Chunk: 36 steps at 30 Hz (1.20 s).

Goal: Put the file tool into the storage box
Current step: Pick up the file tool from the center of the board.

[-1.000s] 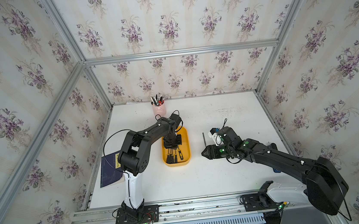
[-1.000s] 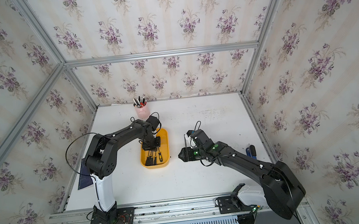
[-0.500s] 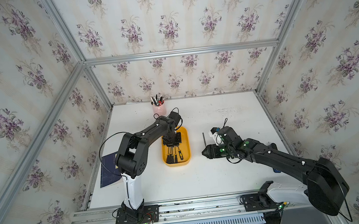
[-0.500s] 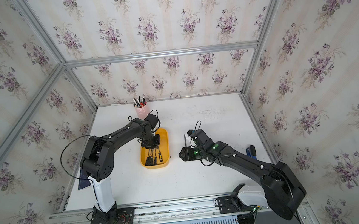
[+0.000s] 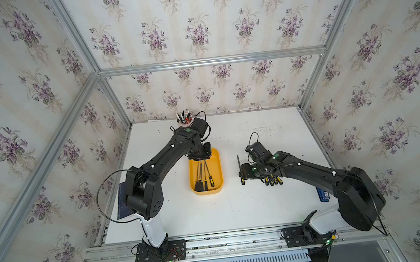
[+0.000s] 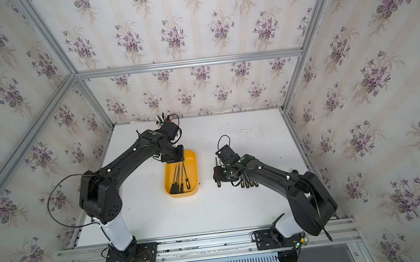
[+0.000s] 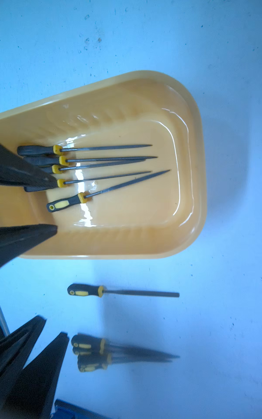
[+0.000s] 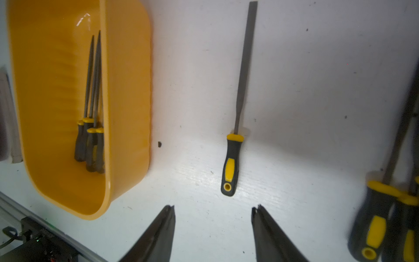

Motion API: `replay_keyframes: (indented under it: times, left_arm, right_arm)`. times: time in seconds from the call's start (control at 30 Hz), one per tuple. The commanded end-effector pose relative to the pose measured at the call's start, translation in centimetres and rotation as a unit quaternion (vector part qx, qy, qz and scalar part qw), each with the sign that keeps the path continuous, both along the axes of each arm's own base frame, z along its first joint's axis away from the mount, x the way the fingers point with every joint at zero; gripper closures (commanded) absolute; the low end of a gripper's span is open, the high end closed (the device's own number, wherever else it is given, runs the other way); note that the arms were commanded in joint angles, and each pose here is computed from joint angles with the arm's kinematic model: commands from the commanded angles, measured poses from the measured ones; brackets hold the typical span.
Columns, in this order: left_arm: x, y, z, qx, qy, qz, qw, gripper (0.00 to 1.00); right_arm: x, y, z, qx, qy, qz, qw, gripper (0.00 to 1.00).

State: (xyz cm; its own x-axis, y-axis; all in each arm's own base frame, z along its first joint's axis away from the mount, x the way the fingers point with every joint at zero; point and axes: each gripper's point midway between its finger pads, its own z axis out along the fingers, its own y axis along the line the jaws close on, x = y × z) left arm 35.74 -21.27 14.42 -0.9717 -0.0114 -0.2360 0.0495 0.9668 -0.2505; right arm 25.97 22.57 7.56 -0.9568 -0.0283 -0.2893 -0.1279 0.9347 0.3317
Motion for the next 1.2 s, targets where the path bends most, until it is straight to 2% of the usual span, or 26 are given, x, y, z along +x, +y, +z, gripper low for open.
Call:
replay_keyframes:
  times: [0.0, 0.23, 0.37, 0.8, 1.0, 1.17]
  left_arm:
    - [-1.0, -0.3, 1.9, -0.024, 0.001, -0.008, 1.000, 0.64]
    - [-2.0, -0.9, 4.5, -0.061, -0.013, -0.021, 0.998, 0.62]
    - [-2.4, -1.1, 5.2, -0.075, -0.016, -0.022, 0.997, 0.61]
    - [-2.8, -1.0, 6.5, -0.095, -0.026, -0.020, 0.995, 0.60]
    - [-2.6, -0.7, 6.7, -0.099, -0.030, -0.017, 0.995, 0.60]
    - [-2.0, -0.7, 6.5, -0.104, -0.030, -0.012, 0.994, 0.60]
  right_arm:
    - [0.3, -1.2, -1.2, -0.050, 0.018, -0.019, 0.998, 0.44]
    - [0.6, -0.8, -2.9, -0.098, 0.047, -0.009, 0.994, 0.54]
    - [-0.1, -0.8, -4.5, -0.112, 0.066, -0.010, 0.991, 0.57]
    - [1.0, -1.1, -7.1, -0.156, 0.071, -0.006, 0.985, 0.67]
    - [0.4, -1.5, -7.2, -0.154, 0.067, -0.001, 0.986, 0.83]
    - [-0.2, -1.4, -6.0, -0.130, 0.052, 0.008, 0.990, 0.94]
